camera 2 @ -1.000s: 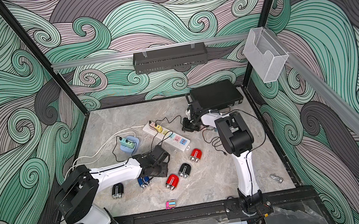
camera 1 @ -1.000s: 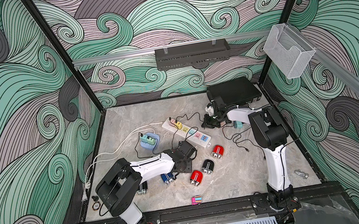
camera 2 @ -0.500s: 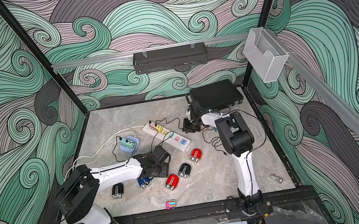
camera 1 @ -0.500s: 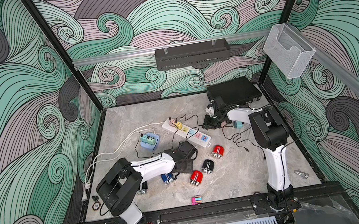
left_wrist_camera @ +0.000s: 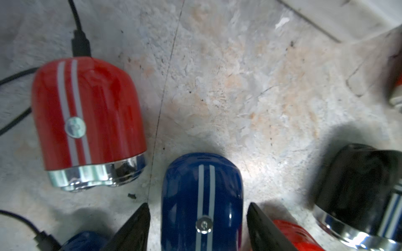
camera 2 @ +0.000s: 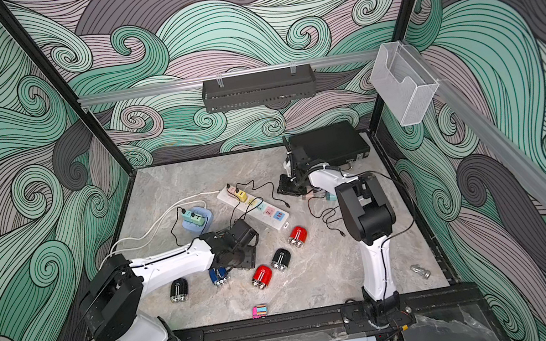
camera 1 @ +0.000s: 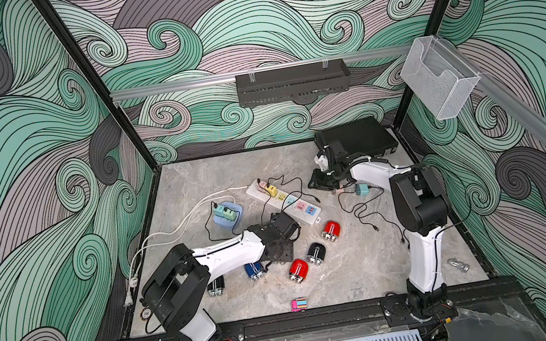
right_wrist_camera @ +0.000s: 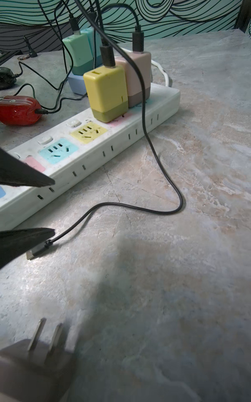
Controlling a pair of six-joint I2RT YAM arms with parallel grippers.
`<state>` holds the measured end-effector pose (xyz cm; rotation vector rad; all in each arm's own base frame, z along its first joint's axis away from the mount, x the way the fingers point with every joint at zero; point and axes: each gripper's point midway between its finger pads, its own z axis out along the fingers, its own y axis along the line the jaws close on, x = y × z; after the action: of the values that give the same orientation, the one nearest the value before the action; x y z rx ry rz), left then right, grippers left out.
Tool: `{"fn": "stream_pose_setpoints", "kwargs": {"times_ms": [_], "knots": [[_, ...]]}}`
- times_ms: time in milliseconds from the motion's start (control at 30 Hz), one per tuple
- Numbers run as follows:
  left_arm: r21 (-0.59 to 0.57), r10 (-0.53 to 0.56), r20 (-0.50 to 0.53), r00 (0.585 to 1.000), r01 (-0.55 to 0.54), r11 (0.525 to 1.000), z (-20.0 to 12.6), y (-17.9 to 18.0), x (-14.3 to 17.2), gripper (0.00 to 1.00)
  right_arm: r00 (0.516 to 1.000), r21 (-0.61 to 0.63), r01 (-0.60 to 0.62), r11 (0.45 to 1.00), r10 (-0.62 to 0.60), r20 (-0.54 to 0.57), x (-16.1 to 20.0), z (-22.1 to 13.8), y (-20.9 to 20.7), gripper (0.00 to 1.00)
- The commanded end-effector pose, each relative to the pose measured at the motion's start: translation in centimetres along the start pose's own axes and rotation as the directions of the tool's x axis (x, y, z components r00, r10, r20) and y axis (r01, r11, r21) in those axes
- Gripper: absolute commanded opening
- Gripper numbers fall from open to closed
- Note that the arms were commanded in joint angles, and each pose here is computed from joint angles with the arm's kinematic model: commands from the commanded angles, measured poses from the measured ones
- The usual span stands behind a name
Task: Unplug the electric shaver
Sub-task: Place the charging cable at the center of the board, then remove the plug from the socket.
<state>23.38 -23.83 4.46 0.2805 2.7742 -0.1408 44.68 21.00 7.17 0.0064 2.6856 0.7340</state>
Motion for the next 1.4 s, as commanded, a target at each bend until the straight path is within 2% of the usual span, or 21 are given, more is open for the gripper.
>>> {"fn": "stream_pose_setpoints", "kwargs": {"times_ms": [0, 167, 333, 567, 700, 933, 1033, 1367], "knots": [[0.000, -0.002, 0.060, 0.998, 0.002, 1.000, -2.4, 0.0, -2.1, 0.70, 0.997, 0.011, 0.059, 0.998, -0.060, 0.049, -1.0, -2.3, 1.5, 0.35], [0.030, -0.044, 0.109, 0.993, 0.041, 0.999, -3.8, 0.3, -4.2, 0.70, 0.986, 0.043, 0.143, 0.989, -0.146, 0.076, -1.3, -3.6, 3.2, 0.38], [0.094, -0.131, 0.144, 0.981, 0.118, 0.989, -4.6, 1.1, -6.5, 0.68, 0.962, 0.083, 0.245, 0.966, -0.253, 0.102, -1.3, -4.8, 5.3, 0.39], [0.233, -0.301, 0.155, 0.941, 0.261, 0.937, -4.9, 2.4, -10.1, 0.62, 0.903, 0.120, 0.403, 0.907, -0.415, 0.109, -1.0, -5.2, 8.8, 0.40], [0.236, -0.363, 0.172, 0.916, 0.319, 0.918, -5.0, 4.2, -11.6, 0.58, 0.866, 0.130, 0.478, 0.868, -0.491, 0.093, -0.4, -4.5, 10.7, 0.40], [0.270, -0.471, 0.171, 0.865, 0.419, 0.867, -3.9, 7.1, -13.5, 0.53, 0.833, 0.112, 0.544, 0.831, -0.552, 0.050, 0.5, -2.7, 12.8, 0.41], [0.297, -0.518, 0.164, 0.840, 0.459, 0.837, -3.3, 8.0, -14.3, 0.51, 0.817, 0.097, 0.572, 0.815, -0.577, 0.028, 1.1, -1.7, 13.6, 0.45], [0.368, -0.591, 0.113, 0.798, 0.519, 0.771, -0.7, 9.4, -17.5, 0.50, 0.798, 0.098, 0.602, 0.792, -0.601, -0.048, 1.8, 1.5, 13.8, 0.47]]}}
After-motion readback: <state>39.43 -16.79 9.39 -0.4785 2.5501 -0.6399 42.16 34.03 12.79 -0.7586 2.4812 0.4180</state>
